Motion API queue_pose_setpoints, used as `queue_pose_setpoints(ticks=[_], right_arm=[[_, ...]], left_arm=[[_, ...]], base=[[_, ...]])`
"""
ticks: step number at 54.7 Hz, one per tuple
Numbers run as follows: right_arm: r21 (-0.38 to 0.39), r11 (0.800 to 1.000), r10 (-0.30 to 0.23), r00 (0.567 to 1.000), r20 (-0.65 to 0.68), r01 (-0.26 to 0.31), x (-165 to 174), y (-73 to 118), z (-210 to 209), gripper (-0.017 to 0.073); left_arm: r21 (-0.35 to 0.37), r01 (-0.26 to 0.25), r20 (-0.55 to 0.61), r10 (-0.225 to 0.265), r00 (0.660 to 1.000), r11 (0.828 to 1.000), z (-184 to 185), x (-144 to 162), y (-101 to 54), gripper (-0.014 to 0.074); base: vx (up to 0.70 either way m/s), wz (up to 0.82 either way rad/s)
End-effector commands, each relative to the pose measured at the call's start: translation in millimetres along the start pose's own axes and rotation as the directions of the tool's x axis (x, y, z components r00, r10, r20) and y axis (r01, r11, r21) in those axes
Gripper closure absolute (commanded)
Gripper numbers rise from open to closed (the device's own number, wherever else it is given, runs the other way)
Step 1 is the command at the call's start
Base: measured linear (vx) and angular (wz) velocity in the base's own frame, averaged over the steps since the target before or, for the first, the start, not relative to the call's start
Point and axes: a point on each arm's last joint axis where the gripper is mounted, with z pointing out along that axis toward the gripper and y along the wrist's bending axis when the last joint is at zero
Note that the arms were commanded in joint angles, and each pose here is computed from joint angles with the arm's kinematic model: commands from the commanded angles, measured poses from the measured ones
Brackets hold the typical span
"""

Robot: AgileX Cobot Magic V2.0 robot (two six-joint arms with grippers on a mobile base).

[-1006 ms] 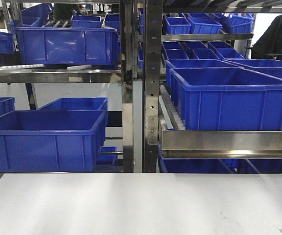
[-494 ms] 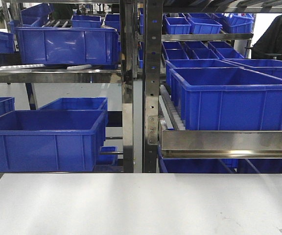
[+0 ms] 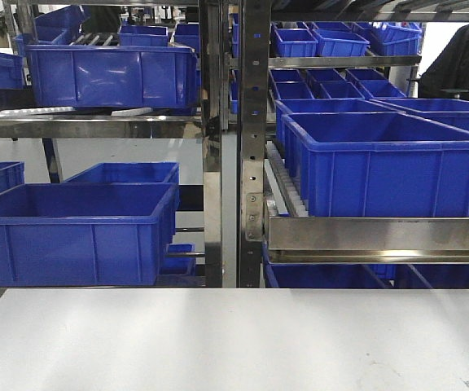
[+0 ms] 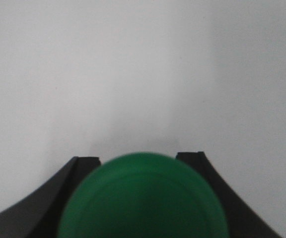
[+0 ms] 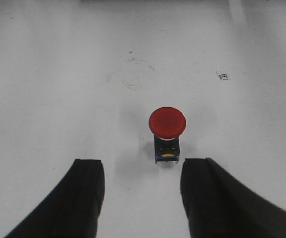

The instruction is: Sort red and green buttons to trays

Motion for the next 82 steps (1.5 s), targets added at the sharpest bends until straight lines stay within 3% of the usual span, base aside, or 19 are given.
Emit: queue_pose_setpoints(ticks=[1, 11, 16, 21, 28, 32, 36, 43, 47, 55, 82], right_arm=[[-0.002, 1.0, -0.009, 0.995, 0.103, 0.009, -17.1, 0.2, -2.9, 0.0132], [-0.003, 1.0, 0.001, 0.995, 0.096, 0.0, -16.4, 0.2, -2.8, 0.0139], [-0.005, 0.999, 0.044, 0.997, 0.057, -0.044, -17.2, 0.3, -4.2, 0.014], [0.007, 0.996, 0.093, 0.995, -0.018, -0.093, -26.6, 0.3, -7.7, 0.014], [0.057, 0.997, 0.058, 0.994, -0.092, -0.053, -50.1, -2.7, -8.0, 0.014], [0.122, 0.986, 0.129, 0.981, -0.143, -0.111, -64.3, -8.4, -3.6, 0.014], [0.196, 0.972, 0.167, 0.968, -0.19, -0.13, -77.5, -16.8, 4.8, 0.0139], [0.222, 0.972, 0.137, 0.958, -0.252, -0.08, -93.0, -24.2, 31.2, 0.0138], [0.19, 0.982, 0.076, 0.954, -0.289, -0.021, -98.9, -23.7, 47.0, 0.0138], [0.126, 0.992, 0.016, 0.943, -0.331, 0.028, -102.9, -20.8, 74.3, 0.0138], [0.095, 0.995, 0.023, 0.9, -0.436, 0.02, -77.3, -21.2, 134.6, 0.0095]], left_arm=[[0.004, 0.005, 0.048, -0.005, 0.999, 1.0, -6.3, -12.0, -1.1, 0.03], [0.008, 0.009, 0.014, -0.009, 1.0, 1.0, -7.9, -9.6, -1.4, 0.0496], [0.014, 0.01, -0.005, -0.01, 1.0, 1.0, -14.8, -10.9, -1.8, 0.0598], [0.021, 0.008, 0.005, -0.008, 1.0, 1.0, -26.9, -16.3, -2.0, 0.0602], [0.027, 0.01, 0.093, -0.012, 0.996, 1.0, -51.6, -31.1, -1.7, 0.0601], [0.028, 0.011, 0.165, -0.015, 0.986, 1.0, -67.4, -40.3, -1.3, 0.0601], [0.03, 0.014, 0.238, -0.021, 0.971, 0.999, -83.7, -48.7, -0.8, 0.0599], [0.034, 0.015, 0.339, -0.025, 0.941, 0.999, -109.2, -58.5, 0.0, 0.0599], [0.035, 0.015, 0.374, -0.027, 0.927, 0.999, -119.2, -61.4, 0.3, 0.0599], [0.037, 0.015, 0.41, -0.029, 0.912, 0.999, -129.4, -63.9, 0.6, 0.0599], [0.04, 0.013, 0.377, -0.027, 0.926, 0.999, -127.8, -60.9, 0.2, 0.0599]], base=[[0.0, 0.0], [0.0, 0.0], [0.0, 0.0], [0.0, 0.0], [0.0, 0.0], [0.0, 0.0], [0.0, 0.0], [0.0, 0.0], [0.0, 0.0], [0.0, 0.0], [0.0, 0.0]])
